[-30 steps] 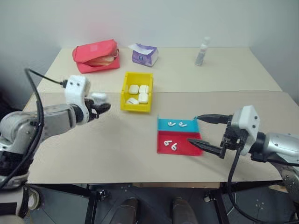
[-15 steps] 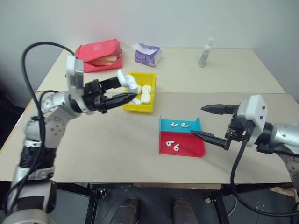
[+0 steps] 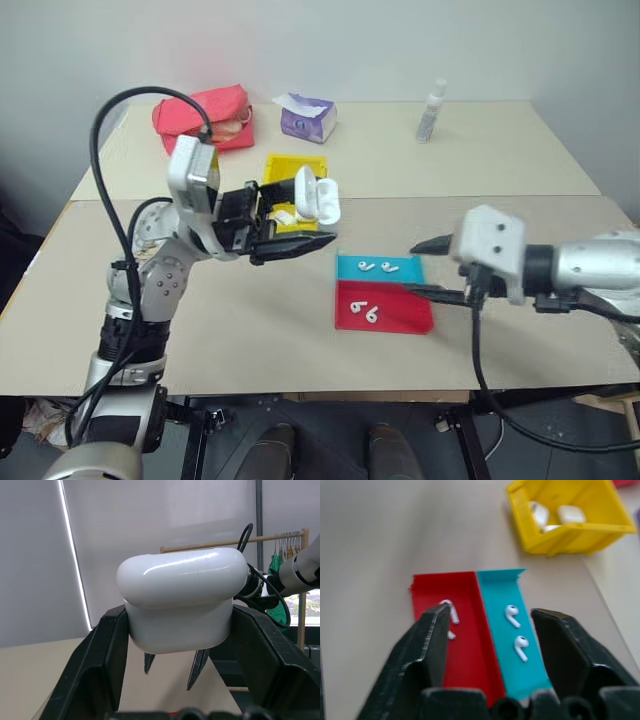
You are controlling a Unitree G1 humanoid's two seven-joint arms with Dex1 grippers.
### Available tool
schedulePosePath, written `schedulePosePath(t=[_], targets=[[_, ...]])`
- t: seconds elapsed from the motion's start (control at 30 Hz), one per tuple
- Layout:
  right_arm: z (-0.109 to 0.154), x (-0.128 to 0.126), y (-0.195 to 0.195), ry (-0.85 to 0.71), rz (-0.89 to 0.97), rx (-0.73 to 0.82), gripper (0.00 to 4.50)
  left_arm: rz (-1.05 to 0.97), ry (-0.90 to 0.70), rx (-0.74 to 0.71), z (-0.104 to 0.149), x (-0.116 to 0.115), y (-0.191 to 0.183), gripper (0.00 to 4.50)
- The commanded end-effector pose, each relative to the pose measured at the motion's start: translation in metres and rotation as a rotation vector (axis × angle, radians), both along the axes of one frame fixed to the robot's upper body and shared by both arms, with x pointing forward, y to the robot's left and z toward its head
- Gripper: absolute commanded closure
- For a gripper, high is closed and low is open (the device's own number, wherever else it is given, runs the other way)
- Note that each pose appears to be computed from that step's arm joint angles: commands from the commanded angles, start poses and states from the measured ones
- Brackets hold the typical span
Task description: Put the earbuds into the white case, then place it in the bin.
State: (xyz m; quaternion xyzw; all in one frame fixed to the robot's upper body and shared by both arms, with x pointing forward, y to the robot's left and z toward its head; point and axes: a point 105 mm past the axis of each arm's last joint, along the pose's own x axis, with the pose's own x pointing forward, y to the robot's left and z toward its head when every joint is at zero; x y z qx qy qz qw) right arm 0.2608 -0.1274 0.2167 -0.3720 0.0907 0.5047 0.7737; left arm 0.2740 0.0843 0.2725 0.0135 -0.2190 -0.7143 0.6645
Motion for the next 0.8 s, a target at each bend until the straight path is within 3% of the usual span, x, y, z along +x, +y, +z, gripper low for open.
schedulePosePath(t=[0.03,0.27,0.8], targets=[[-0.013,0.002,0.007,0.033,0.032,-0.125,1.92,-0.021,-0.042,0.014,0.005,-0.004,0.0,1.71],[-0.048,0.015,0.02,0.046,0.185,-0.369,1.92,-0.02,-0.043,0.043,0.001,-0.005,0.002,1.71],[-0.053,0.052,0.053,0.093,0.257,-0.426,1.92,0.064,-0.039,0.041,-0.001,-0.01,0.011,1.71]])
